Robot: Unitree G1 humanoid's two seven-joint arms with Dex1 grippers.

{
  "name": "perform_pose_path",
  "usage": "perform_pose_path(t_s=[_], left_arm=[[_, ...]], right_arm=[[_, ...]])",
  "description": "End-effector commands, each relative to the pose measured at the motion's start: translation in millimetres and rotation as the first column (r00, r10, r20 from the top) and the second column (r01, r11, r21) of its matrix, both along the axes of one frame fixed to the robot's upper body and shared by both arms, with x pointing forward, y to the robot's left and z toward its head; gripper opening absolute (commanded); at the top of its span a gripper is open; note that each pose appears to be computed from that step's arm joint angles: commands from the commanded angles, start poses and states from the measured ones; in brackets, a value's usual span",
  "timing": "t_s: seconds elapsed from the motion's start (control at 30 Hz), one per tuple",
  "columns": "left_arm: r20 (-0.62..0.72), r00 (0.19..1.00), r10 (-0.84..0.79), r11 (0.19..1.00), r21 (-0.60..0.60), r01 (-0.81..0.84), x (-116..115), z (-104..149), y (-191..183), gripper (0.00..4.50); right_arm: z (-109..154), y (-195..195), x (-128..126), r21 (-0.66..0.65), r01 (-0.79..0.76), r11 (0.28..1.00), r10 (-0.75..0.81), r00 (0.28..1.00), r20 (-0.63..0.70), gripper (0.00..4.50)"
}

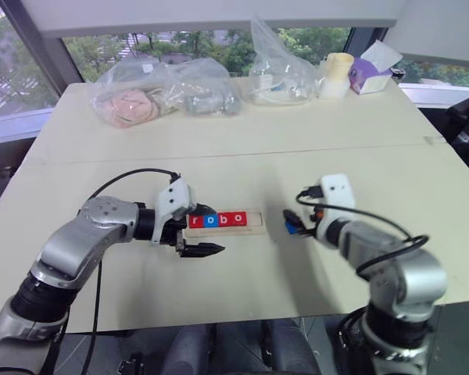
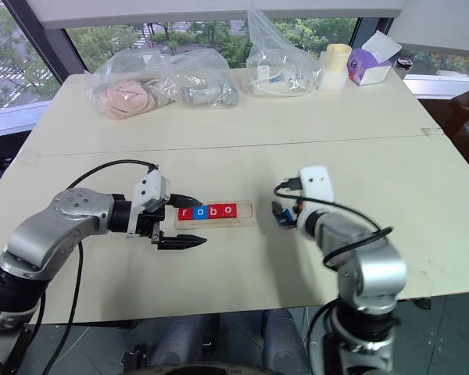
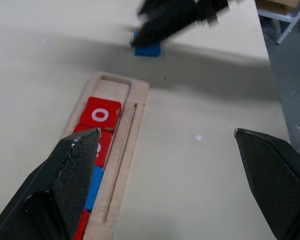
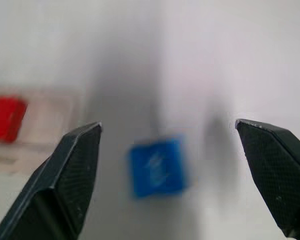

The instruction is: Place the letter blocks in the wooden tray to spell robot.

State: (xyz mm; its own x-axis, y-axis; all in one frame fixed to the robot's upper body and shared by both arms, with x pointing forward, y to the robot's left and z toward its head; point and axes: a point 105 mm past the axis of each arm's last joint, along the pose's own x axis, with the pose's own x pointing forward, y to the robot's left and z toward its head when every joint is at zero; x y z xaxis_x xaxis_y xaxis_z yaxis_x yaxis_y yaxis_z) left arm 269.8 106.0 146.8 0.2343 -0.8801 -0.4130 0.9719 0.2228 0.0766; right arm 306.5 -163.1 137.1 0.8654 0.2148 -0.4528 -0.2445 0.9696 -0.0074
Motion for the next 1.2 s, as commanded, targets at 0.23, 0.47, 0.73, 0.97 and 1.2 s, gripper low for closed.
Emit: perform_pose_path(t_s=[0.23,0.47,0.73,0.97,1.2], left_arm=[[0.061,0.998,-0.008,1.0,0.023,0.007,2,17,14,4.5],[0.06,0.998,0.02,0.999,0.049,-0.023,-1,15,26,4.5],[0.059,0.997,0.049,0.997,0.051,-0.052,-9,14,29,4.5],[0.062,0.996,0.07,0.996,0.046,-0.073,-12,13,29,4.5],[0.065,0.994,0.084,0.995,0.047,-0.088,-13,13,31,4.5]], right_arm=[[24,-32,2,-0.303,-0.618,0.725,0.661,0.748,0.057,4.38],[0,-36,-5,-0.319,-0.829,0.459,0.866,0.497,-0.046,4.38],[-18,-22,8,-0.322,-0.888,0.328,0.924,0.372,-0.085,4.38],[-32,-17,22,-0.327,-0.91,0.257,0.94,0.313,-0.132,4.38],[-36,-21,28,-0.303,-0.925,0.228,0.945,0.285,-0.158,1.52]])
